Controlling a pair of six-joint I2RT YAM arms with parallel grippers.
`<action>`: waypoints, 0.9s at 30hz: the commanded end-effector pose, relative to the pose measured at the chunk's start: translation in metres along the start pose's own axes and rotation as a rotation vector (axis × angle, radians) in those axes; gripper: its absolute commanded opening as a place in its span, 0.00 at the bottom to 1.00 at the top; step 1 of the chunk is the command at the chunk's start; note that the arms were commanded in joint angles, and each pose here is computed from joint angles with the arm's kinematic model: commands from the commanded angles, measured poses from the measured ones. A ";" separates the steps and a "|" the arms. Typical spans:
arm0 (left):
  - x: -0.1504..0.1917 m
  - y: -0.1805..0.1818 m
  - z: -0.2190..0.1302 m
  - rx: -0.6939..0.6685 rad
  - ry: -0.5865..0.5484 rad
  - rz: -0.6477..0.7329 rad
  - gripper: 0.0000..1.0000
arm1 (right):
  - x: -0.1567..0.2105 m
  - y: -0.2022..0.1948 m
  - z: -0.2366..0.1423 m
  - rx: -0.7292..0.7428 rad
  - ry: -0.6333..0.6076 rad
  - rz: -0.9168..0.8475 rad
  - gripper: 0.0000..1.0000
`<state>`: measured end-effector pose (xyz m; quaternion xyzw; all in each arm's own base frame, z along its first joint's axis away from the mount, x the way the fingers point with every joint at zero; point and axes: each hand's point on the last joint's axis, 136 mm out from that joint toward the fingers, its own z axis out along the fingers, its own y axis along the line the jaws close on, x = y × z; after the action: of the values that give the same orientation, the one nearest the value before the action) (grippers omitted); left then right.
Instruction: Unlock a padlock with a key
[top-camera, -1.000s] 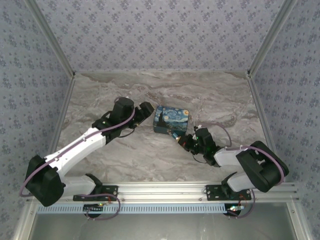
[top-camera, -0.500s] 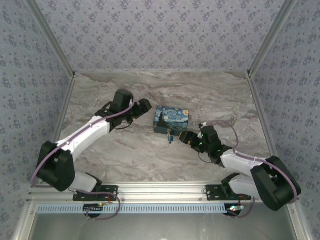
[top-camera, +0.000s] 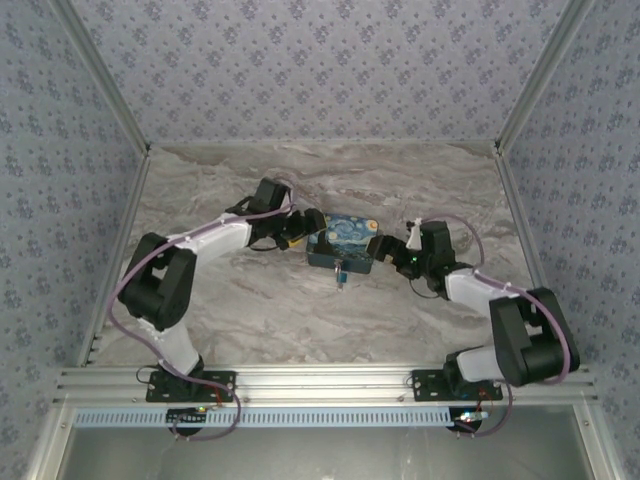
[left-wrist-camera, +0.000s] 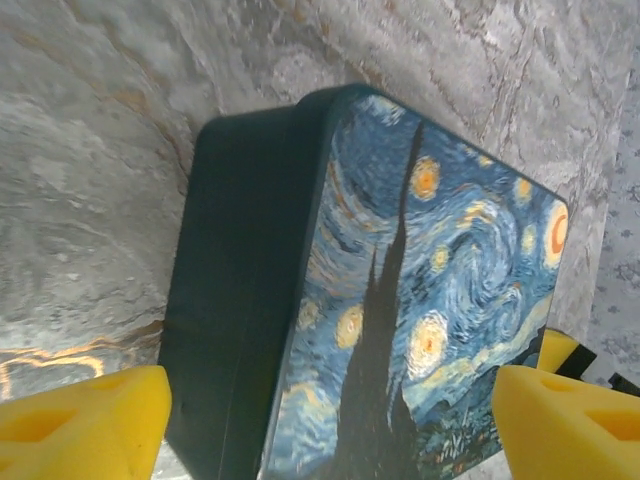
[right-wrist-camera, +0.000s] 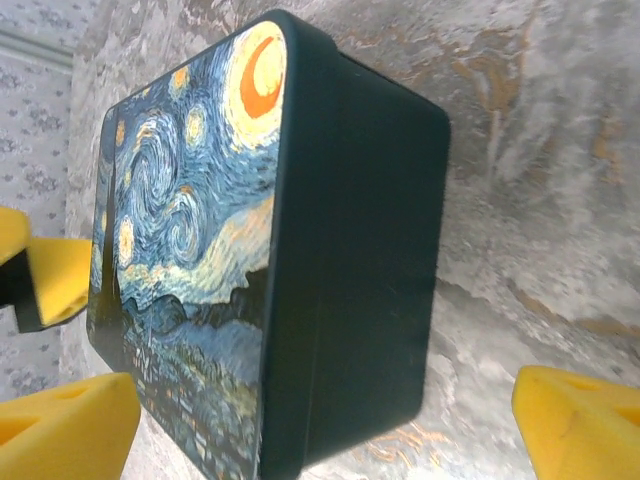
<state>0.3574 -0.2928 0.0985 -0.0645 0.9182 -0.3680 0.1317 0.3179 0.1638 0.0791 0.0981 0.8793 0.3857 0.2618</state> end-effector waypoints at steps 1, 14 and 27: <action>0.004 -0.029 0.005 0.114 0.040 0.047 0.78 | -0.006 0.018 0.009 -0.077 0.055 -0.053 0.89; 0.033 -0.021 0.000 0.135 0.008 0.014 0.66 | -0.019 0.057 0.040 -0.183 0.164 -0.203 0.84; 0.032 0.022 -0.050 -0.050 -0.231 -0.032 0.78 | -0.055 0.029 0.002 -0.085 -0.039 -0.210 0.96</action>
<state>0.3041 -0.2694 0.0971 -0.1050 0.9082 -0.3636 0.1787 0.3656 0.1749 0.1038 0.0045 0.8729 0.3940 0.2877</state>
